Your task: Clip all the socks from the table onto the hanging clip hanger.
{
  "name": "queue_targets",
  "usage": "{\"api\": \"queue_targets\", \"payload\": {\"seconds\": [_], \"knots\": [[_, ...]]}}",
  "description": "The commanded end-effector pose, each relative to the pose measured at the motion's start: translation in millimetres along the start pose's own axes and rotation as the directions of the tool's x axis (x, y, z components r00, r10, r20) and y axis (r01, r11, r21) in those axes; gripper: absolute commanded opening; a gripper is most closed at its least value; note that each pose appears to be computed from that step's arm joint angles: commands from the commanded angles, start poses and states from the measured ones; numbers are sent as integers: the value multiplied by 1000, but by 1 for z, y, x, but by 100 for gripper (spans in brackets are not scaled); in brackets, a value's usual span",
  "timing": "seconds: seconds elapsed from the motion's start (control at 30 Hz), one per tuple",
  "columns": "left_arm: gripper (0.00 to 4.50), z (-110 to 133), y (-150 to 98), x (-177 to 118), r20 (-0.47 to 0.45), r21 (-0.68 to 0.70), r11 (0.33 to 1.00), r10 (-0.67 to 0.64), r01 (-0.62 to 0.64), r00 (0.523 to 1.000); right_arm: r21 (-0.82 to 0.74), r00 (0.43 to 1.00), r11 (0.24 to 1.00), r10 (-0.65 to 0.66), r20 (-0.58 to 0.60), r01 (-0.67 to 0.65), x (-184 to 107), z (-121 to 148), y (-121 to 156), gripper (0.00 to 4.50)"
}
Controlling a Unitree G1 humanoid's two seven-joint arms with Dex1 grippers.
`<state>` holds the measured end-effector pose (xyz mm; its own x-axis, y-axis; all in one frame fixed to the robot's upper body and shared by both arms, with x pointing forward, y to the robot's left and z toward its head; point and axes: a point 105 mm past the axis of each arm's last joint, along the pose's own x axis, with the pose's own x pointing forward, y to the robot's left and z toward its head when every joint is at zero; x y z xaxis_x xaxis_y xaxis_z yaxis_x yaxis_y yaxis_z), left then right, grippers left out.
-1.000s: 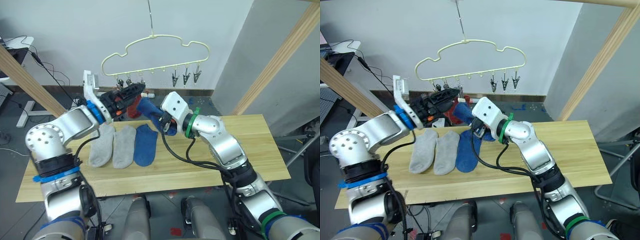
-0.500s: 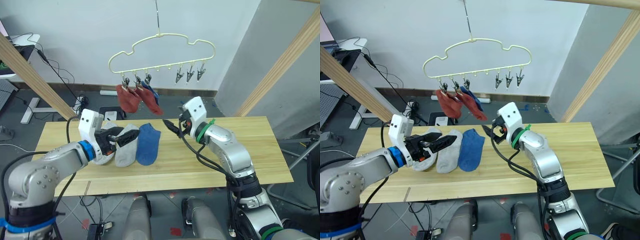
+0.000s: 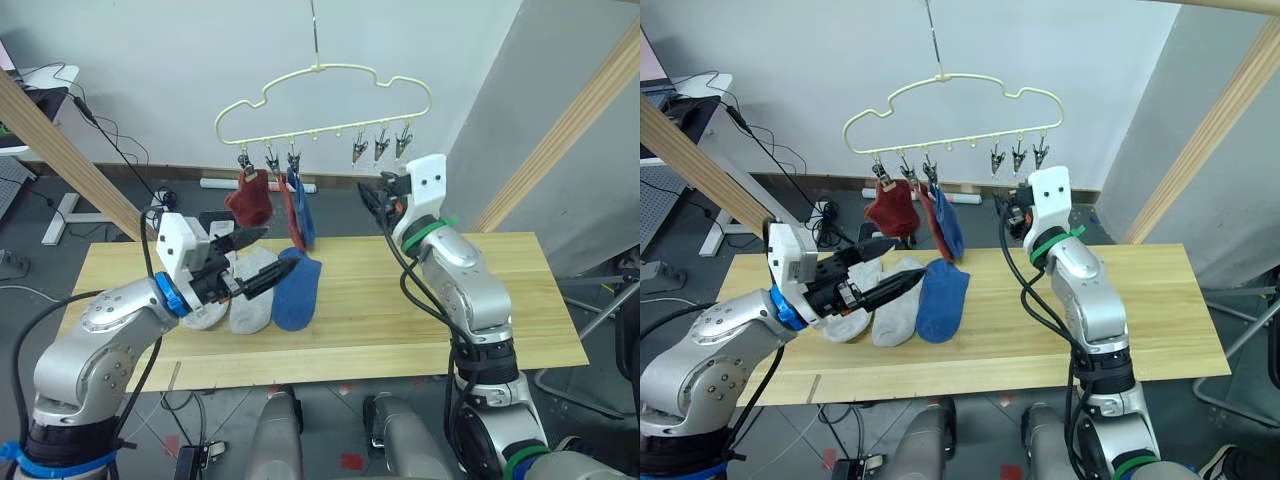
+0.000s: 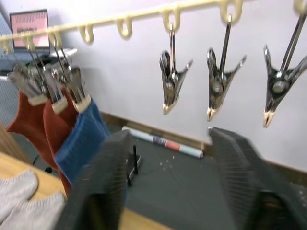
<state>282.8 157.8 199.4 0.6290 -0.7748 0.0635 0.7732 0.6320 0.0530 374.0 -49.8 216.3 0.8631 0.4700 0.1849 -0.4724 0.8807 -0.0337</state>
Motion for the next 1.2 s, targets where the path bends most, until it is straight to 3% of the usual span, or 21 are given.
{"api": "queue_targets", "payload": {"seconds": [0.03,0.47,1.2], "knots": [[450,20,1,6,88,75,997,-1,-6,996,-15,996,1000,-6,85,7,9,19,5,250],[450,30,-9,10,138,85,996,-9,-3,990,31,989,995,-102,106,99,34,28,-3,250],[450,32,-5,10,134,87,996,2,-14,991,108,991,994,-45,127,31,50,38,13,250]]}}
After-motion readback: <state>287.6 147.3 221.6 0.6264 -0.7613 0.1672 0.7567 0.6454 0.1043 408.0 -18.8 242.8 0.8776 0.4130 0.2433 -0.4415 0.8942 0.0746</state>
